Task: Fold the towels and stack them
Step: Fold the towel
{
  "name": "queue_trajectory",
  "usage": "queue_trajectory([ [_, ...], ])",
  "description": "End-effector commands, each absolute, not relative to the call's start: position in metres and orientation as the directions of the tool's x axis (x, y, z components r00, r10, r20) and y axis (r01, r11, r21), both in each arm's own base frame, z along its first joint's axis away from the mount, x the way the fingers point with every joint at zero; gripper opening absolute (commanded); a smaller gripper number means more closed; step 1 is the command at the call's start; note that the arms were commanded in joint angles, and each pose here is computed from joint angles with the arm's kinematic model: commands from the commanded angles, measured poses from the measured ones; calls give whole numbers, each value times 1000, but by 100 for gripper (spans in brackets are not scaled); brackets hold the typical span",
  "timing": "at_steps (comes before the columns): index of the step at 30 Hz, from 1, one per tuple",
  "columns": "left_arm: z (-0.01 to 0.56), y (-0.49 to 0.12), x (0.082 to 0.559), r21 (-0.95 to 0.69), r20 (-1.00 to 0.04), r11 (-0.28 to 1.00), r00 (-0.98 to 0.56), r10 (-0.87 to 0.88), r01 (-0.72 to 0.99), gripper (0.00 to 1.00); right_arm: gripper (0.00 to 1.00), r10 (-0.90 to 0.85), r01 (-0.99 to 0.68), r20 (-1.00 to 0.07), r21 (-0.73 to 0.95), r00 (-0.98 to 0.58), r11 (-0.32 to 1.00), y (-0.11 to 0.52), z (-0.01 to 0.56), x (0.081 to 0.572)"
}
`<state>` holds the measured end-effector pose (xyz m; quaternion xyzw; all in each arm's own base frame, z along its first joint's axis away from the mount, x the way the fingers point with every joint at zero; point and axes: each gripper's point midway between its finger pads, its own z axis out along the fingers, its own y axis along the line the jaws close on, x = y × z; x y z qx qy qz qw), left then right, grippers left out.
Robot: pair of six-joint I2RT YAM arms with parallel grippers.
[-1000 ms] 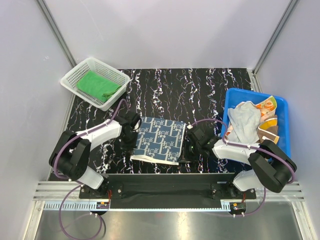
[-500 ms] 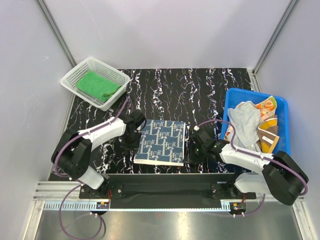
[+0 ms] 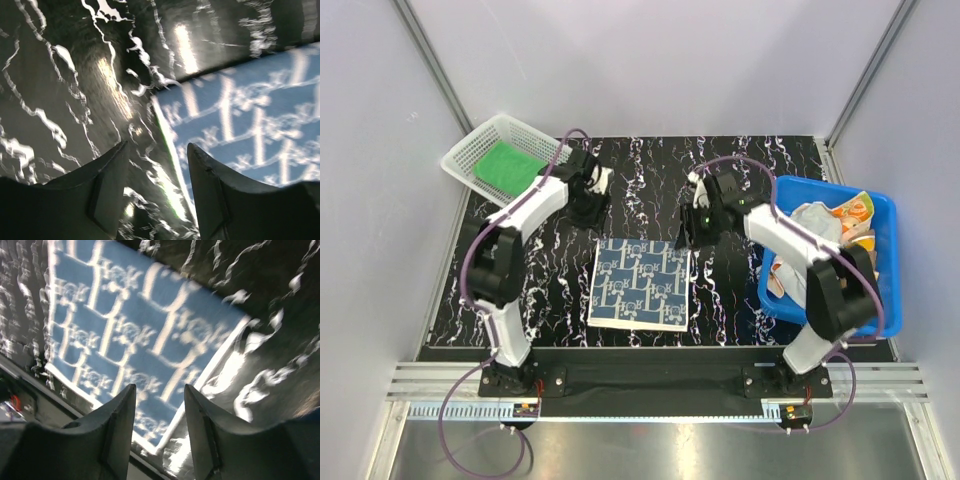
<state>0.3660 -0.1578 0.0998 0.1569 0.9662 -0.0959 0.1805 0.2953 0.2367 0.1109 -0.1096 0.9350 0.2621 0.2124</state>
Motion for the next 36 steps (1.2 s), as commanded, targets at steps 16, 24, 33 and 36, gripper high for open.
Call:
queue_trajectory([
  [16,32,-175,397,-231,-333,779,-800,500,583,45,53,-450,-527,-280,525,-848,668,214,34,360],
  [24,30,-177,402,-229,-338,752,-775,533,618,44,49,-465,-554,-302,495,-832,670,205,28,375],
  [33,33,-175,395,-246,-315,727,-762,566,641,41,52,-536,-617,-320,526,-781,585,208,28,372],
  [36,33,-174,393,-243,-305,725,-760,573,644,39,51,-540,-613,-318,566,-779,551,212,30,365],
])
